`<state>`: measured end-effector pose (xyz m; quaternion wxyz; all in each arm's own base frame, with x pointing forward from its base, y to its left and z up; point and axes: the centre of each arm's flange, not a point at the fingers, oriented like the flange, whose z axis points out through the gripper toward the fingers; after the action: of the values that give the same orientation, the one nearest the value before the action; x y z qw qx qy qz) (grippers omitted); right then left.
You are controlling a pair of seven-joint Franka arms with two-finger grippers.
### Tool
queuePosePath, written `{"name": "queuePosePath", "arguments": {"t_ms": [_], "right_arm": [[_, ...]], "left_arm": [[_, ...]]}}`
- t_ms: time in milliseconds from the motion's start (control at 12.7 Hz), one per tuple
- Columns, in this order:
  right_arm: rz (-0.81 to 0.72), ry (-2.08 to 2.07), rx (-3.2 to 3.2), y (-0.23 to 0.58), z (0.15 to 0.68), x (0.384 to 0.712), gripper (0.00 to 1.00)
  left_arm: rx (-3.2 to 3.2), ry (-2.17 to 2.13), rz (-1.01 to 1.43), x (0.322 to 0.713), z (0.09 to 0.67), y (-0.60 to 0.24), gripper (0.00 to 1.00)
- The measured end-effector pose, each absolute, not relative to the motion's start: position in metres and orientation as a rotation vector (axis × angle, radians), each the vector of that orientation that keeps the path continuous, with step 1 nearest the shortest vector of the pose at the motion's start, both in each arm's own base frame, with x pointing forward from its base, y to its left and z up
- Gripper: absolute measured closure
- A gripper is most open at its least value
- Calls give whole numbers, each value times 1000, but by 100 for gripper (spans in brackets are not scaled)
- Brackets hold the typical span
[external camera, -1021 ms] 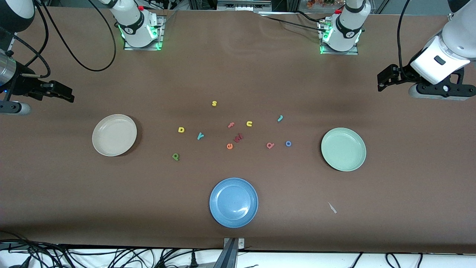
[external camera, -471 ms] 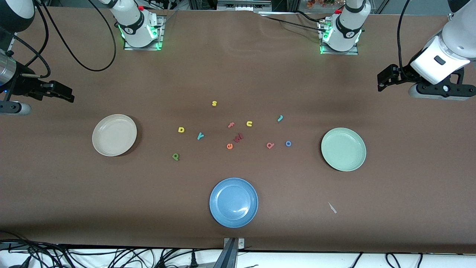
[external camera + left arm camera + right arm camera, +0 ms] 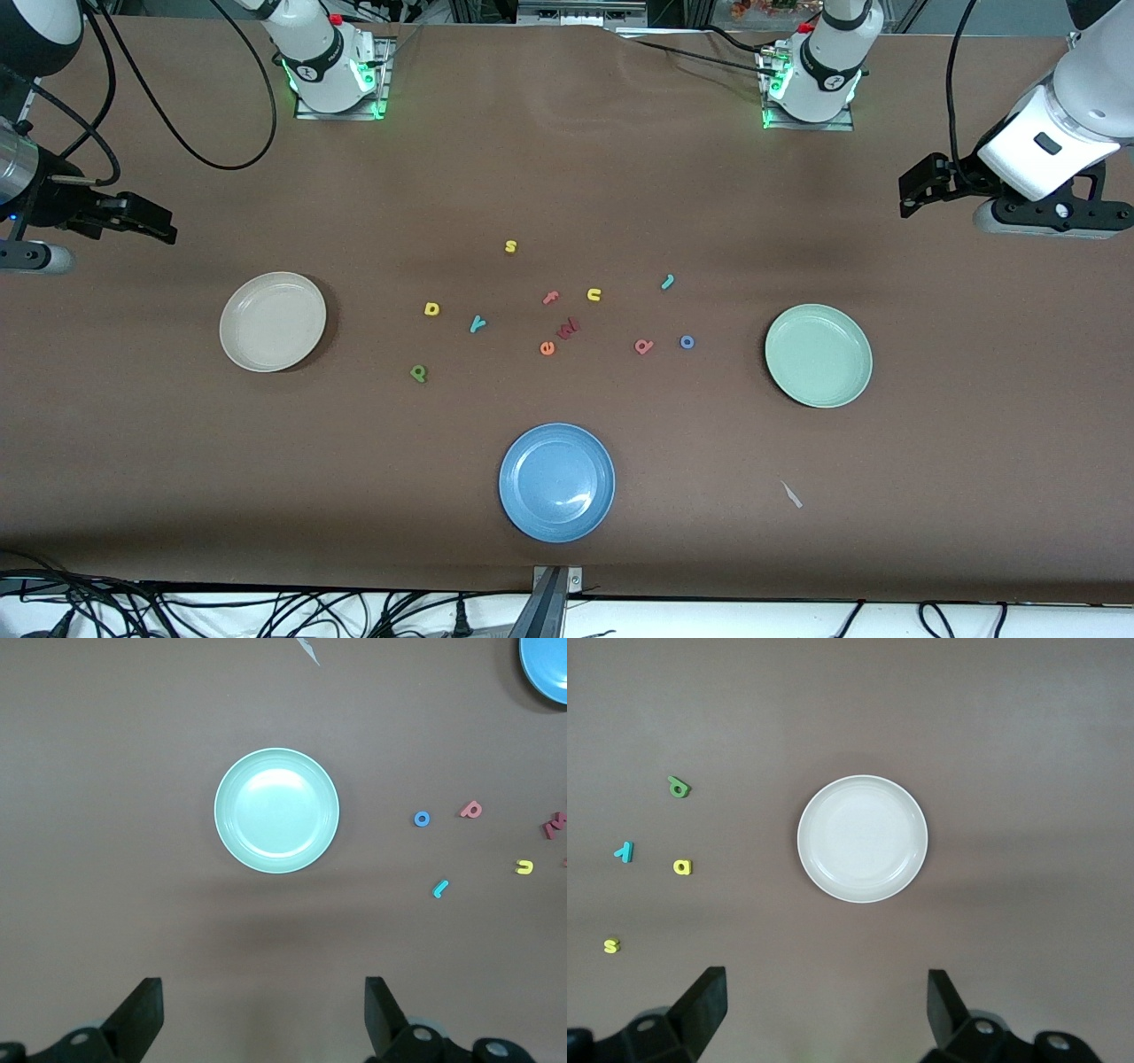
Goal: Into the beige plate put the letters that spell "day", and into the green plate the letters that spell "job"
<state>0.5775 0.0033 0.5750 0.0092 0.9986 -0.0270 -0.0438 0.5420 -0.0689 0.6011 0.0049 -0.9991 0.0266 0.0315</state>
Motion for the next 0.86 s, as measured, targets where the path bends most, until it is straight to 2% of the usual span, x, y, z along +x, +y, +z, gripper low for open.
{"name": "queuePosePath", "arguments": {"t_ms": [864], "right_arm": [[-146, -86, 3118, 3, 574, 577, 0]], "left_arm": [[-3129, 83, 99, 542, 601, -69, 0]]}}
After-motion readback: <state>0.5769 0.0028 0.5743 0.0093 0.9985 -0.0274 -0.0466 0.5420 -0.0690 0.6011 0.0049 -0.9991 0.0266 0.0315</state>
